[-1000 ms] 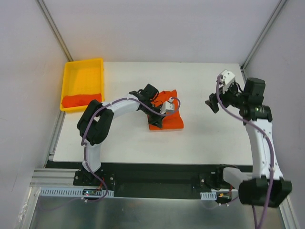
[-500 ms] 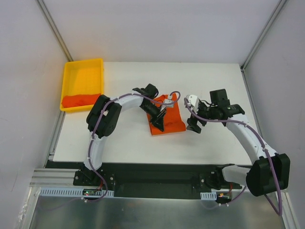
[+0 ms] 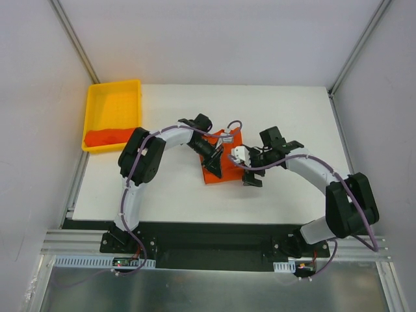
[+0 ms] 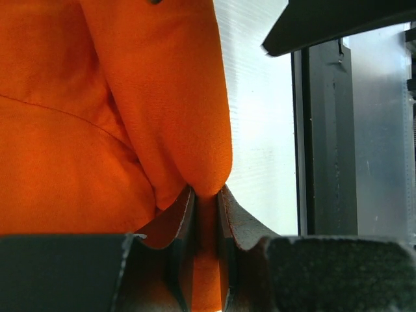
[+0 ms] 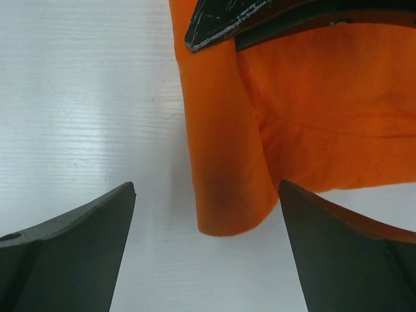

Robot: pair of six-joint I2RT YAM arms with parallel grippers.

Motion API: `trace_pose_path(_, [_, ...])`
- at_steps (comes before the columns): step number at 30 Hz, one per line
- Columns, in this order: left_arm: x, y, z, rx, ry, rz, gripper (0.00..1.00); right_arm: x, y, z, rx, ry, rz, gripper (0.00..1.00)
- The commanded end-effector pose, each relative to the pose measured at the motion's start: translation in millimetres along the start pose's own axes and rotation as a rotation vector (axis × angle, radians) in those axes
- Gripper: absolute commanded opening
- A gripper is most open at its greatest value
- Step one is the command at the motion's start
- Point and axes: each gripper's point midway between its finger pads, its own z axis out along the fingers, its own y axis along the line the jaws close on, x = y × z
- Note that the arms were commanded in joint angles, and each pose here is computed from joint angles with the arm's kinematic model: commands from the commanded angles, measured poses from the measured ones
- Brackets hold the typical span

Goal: Roll the t-shirts
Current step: Roll the T-shirt to the center of the board.

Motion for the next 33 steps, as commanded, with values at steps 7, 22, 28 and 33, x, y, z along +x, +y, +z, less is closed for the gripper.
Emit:
trace_pose_path(7, [-10.7, -4.3, -11.4, 0.077, -0.079, -0.054, 0.06, -0.8, -24.2, 33.8, -0.008, 0.043, -0.159, 0.96])
trace_pose_path(22, [-2.7, -12.9, -28.3, 0.158, -0.146, -0.271, 0.05, 3.3, 54.9, 12.2, -0.466, 0.165, 0.143, 0.15])
trace_pose_path(28, [-3.7, -20.3, -32.7, 0.239, -0.183, -0.421, 0.06, 0.6, 80.3, -1.7, -0.62, 0.196, 0.258, 0.14])
trace_pose_path(33, [2.2, -10.3, -31.3, 0.192, -0.157, -0.424, 0.07, 3.5, 93.8, 0.8, -0.737, 0.217, 0.38, 0.15])
